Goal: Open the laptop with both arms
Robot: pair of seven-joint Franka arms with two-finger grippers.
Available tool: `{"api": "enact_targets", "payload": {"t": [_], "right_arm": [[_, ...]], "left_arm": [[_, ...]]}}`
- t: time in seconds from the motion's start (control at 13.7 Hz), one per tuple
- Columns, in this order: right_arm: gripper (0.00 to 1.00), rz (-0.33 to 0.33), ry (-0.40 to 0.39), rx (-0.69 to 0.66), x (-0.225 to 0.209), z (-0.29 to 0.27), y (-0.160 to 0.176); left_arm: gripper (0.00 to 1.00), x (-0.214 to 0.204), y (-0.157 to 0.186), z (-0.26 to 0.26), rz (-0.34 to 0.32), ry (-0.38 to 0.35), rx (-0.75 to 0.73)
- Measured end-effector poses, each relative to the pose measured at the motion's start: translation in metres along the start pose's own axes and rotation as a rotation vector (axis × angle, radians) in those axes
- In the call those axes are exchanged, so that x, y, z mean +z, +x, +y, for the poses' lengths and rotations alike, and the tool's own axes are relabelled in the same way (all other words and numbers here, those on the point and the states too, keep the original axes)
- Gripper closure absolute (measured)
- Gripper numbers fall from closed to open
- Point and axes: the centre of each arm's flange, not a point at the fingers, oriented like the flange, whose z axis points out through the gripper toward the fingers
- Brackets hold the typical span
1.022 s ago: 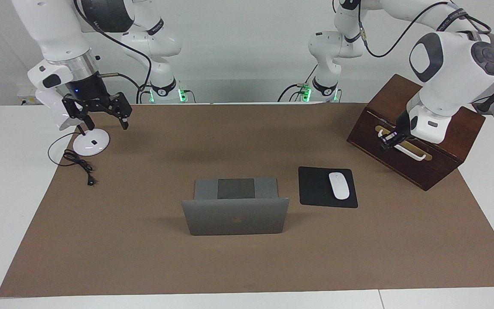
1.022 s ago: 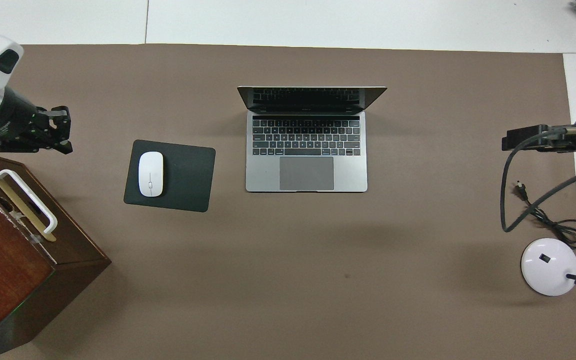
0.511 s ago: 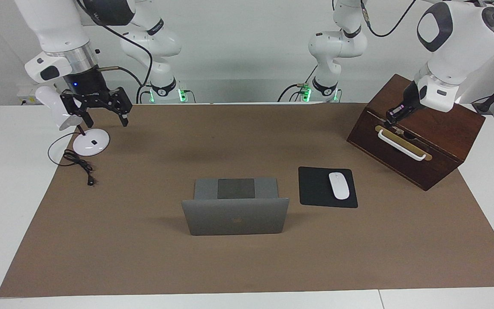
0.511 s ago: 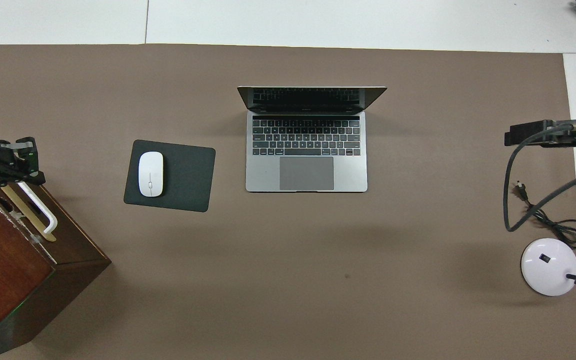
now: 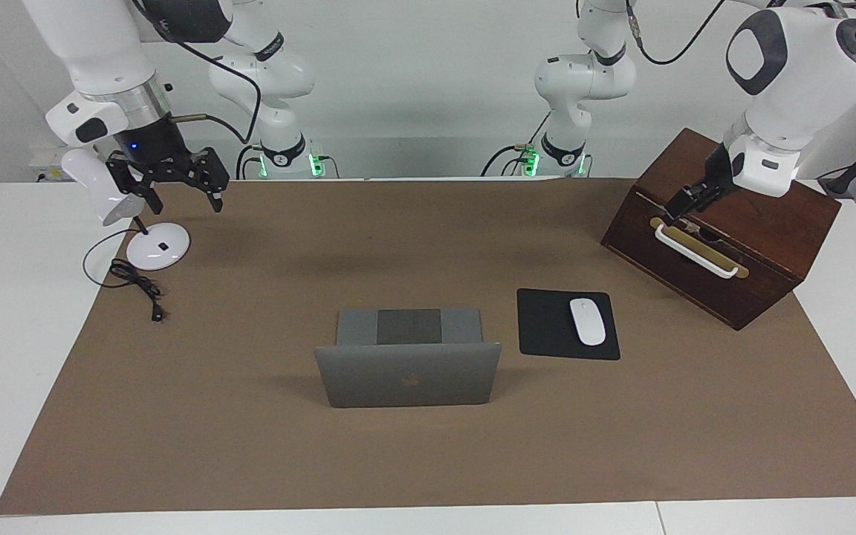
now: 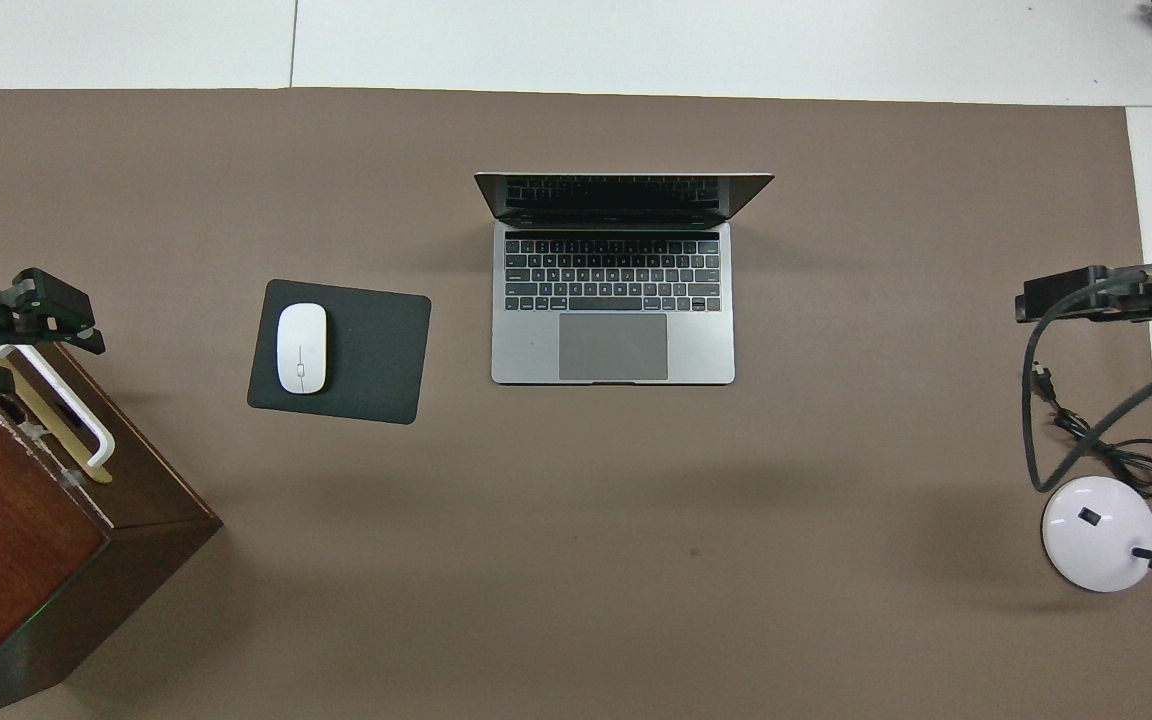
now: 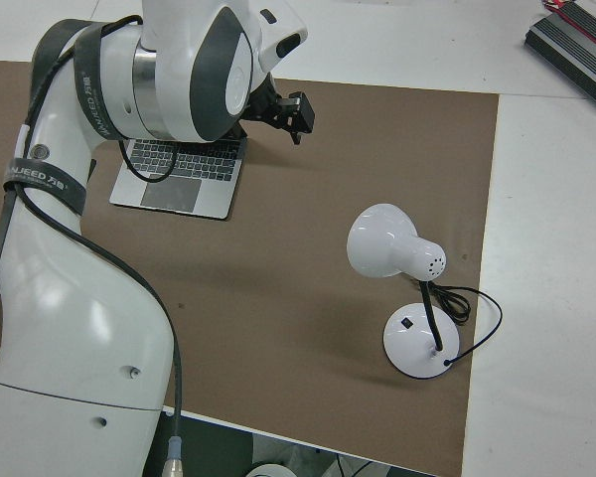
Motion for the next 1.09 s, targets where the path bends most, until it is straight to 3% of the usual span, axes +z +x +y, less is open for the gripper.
{"api": "enact_targets", "payload": {"t": [0.07, 0.29, 0.66, 1.09], "right_arm": [[0.00, -0.020, -0.006, -0.003, 0.001, 0.001, -0.002], [0.00, -0.049, -0.010, -0.004, 0.001, 0.001, -0.006], [0.00, -0.068, -0.011, -0.003, 0.001, 0.002, -0.008], [0.00, -0.067, -0.011, -0.003, 0.001, 0.002, -0.008]], "left_arm": [[0.00, 0.000, 0.000, -0.001, 0.003, 0.002, 0.041], [0.00, 0.001, 0.001, -0.004, 0.000, 0.003, 0.132], [0.00, 0.011, -0.009, -0.009, -0.023, 0.006, 0.155], [0.00, 0.007, -0.005, -0.013, 0.038, -0.010, 0.149]]}}
